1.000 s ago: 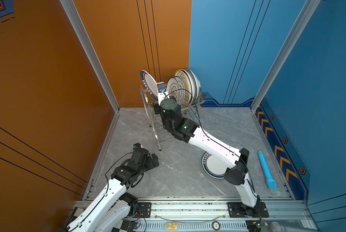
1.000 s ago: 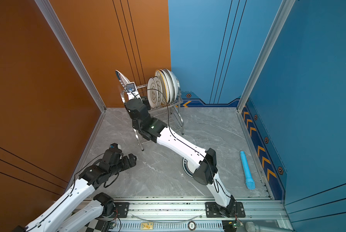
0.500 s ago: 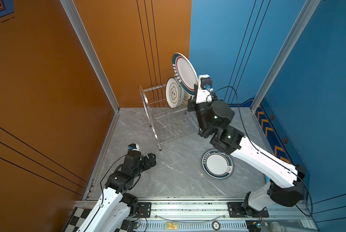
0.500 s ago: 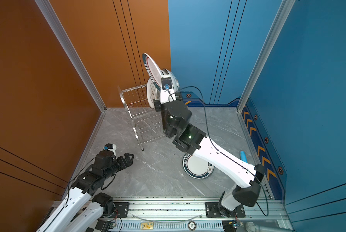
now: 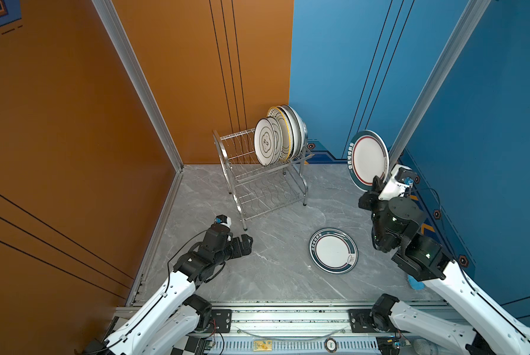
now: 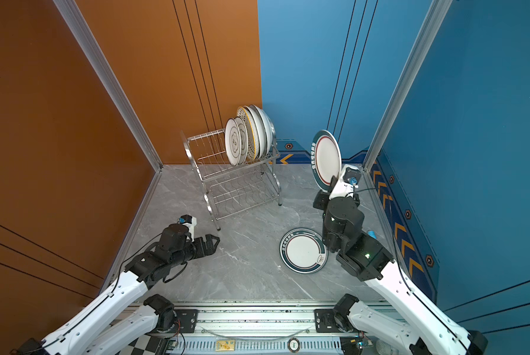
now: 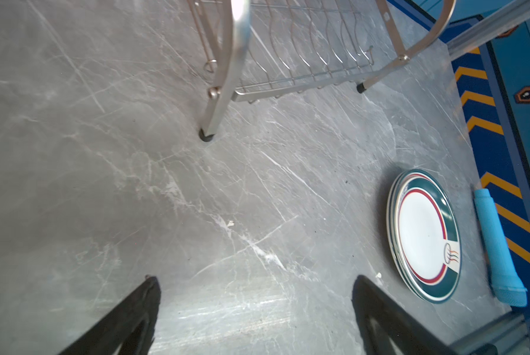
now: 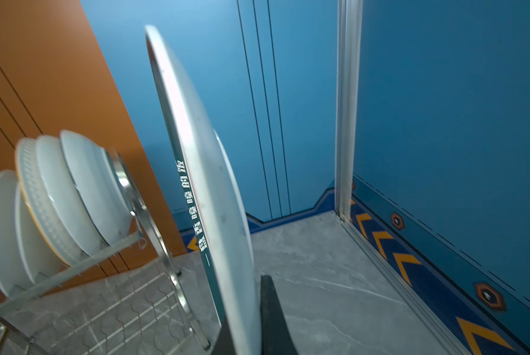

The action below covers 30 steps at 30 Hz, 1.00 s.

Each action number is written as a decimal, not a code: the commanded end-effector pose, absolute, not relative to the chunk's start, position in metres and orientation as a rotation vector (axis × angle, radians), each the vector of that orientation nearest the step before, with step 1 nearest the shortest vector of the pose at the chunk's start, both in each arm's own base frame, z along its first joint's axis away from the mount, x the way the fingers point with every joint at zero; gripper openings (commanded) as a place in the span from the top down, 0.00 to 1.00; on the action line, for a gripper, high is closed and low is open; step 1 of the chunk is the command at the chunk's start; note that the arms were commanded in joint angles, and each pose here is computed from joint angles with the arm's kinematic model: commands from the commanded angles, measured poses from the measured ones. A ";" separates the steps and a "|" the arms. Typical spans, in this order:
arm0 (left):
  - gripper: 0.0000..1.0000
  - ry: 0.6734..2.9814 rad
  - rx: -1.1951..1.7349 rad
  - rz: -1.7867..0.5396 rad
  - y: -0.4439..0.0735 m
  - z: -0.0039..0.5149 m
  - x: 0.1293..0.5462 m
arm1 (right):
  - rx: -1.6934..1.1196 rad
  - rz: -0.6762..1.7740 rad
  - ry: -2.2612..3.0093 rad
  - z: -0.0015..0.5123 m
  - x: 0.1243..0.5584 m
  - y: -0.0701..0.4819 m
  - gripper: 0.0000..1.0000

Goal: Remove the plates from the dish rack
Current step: 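Swing the held plate away from the rack and lower it beside the stack, then grasp the plate rim with the left gripper while the right gripper holds it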

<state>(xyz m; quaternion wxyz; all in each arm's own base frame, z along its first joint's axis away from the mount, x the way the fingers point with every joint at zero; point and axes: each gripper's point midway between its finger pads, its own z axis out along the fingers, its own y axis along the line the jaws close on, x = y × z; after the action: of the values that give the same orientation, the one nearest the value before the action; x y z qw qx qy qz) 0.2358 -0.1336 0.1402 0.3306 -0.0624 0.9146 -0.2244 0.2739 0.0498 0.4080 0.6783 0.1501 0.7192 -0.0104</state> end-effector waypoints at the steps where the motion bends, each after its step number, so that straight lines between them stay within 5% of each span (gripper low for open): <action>1: 0.02 2.343 -0.074 -0.586 -0.152 0.157 0.245 | 0.401 0.051 1.825 0.345 0.258 0.038 0.98; 13: 0.02 2.346 0.133 -0.750 -0.238 0.152 0.247 | 0.324 0.579 2.225 0.224 0.231 0.091 1.00; 30: 0.05 2.290 0.242 -1.086 -0.303 0.165 0.244 | 0.331 1.335 2.177 0.180 0.245 0.179 1.00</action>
<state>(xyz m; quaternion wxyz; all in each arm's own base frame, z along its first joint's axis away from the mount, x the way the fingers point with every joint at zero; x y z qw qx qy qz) 0.2424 -0.2871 0.1443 0.2887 0.0795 0.8801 -0.3685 0.2362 0.1582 0.1454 0.2611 0.1499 0.8560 0.4202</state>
